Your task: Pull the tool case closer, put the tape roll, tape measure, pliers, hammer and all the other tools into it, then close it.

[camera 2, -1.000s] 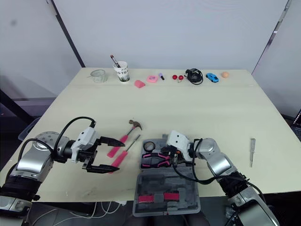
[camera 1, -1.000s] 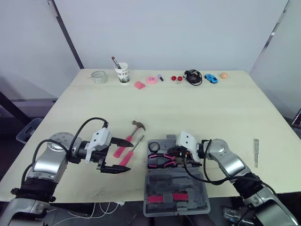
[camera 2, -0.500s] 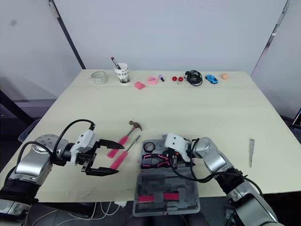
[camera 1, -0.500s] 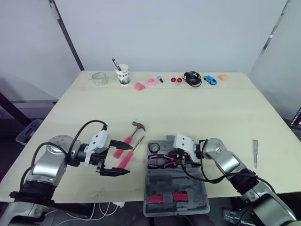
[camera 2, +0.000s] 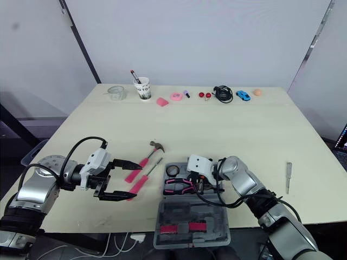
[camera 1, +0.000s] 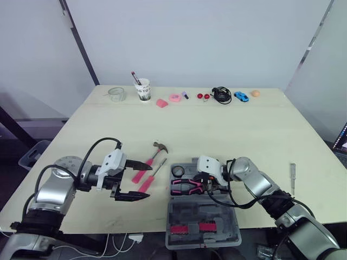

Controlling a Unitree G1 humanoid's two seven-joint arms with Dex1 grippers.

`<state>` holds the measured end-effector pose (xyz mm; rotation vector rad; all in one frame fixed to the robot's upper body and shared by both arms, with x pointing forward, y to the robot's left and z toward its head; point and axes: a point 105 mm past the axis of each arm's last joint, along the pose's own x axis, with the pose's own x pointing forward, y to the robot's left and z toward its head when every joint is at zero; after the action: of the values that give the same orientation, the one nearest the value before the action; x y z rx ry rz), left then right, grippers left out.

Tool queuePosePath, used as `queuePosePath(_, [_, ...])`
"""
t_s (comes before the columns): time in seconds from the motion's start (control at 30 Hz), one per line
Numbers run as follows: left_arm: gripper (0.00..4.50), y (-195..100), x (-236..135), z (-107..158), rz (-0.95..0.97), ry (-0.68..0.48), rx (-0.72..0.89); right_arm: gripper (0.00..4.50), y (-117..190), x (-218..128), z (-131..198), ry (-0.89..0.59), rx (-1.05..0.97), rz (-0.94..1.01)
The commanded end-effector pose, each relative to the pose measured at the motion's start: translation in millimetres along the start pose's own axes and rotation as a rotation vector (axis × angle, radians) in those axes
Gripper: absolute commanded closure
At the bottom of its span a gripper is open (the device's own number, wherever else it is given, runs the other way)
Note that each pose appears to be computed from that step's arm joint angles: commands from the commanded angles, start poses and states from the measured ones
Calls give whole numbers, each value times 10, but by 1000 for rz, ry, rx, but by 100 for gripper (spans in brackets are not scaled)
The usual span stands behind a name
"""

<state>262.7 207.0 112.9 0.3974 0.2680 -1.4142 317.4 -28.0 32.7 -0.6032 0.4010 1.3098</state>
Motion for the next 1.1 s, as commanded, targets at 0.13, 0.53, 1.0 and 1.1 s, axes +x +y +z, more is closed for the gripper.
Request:
queuePosePath(0.13, [0, 16, -55, 99, 98, -93, -20, 447, -94, -170, 16, -134, 135, -138])
queuePosePath(0.53, [0, -89, -160, 27, 298, -153, -103, 447, -297, -845, 241, -372, 117, -438])
queuePosePath(1.0, [0, -270, -476, -361, 694, -150, -259, 282, -14, -1822, -569, -392, 334, -841])
queuePosePath(1.1, [0, -362, -552, -489, 771, -145, -311, 133, 183, -2090, -836, -339, 375, -955])
